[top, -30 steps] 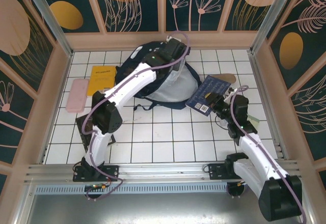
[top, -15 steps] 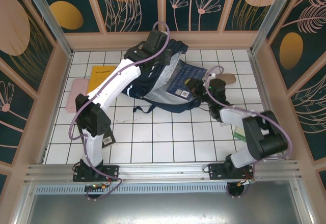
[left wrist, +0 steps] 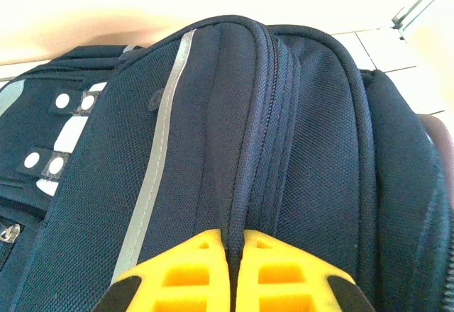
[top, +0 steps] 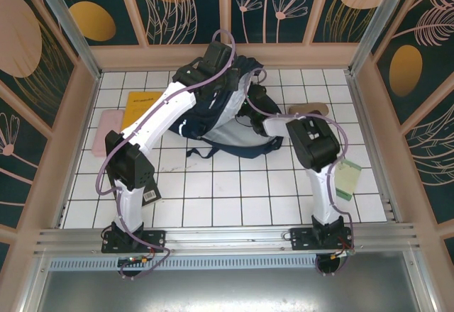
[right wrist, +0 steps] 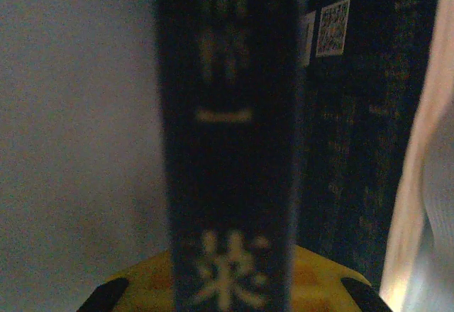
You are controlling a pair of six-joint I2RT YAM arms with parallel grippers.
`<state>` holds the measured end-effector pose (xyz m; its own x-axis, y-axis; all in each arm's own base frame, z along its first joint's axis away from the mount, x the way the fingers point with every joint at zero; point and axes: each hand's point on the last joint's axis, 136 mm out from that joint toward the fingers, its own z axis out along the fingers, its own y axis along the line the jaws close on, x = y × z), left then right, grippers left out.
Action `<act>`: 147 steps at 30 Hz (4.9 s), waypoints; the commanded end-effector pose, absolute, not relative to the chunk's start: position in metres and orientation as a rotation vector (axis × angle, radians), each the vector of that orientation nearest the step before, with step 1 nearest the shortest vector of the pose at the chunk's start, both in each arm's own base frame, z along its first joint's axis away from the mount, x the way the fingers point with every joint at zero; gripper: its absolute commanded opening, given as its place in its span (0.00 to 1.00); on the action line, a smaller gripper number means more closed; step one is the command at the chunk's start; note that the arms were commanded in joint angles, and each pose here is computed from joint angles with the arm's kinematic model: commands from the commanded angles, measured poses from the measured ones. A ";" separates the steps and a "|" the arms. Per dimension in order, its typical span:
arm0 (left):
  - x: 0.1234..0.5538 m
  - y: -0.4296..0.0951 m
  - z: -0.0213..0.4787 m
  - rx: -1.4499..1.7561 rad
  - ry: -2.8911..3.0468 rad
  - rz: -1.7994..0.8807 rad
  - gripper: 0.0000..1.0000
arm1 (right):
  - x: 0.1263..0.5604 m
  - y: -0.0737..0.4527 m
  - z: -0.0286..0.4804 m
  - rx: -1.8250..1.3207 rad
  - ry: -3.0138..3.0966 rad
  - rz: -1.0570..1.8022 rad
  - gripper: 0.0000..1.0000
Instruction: Pack books, pencil case, and school supplies into a backpack
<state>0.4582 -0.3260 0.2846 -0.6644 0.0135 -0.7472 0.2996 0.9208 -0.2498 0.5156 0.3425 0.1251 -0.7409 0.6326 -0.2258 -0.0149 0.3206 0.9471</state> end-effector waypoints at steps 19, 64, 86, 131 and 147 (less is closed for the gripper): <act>0.481 -0.308 0.355 0.078 2.065 -0.499 0.00 | 0.532 0.346 0.141 0.453 2.216 1.200 0.73; 0.350 -0.065 0.174 -0.596 2.346 -0.070 0.99 | 0.331 0.302 0.179 0.014 2.293 0.963 0.59; 0.257 -0.057 0.004 -1.264 2.424 -0.616 0.98 | 0.321 0.295 0.186 0.003 2.299 0.899 0.70; 0.200 -0.050 0.006 -1.091 2.450 -0.459 0.52 | 0.237 0.468 0.041 -0.608 2.682 1.101 0.55; 0.196 -0.068 -0.004 -1.051 2.471 -0.613 0.38 | 0.199 0.507 0.024 -0.731 2.729 1.222 0.53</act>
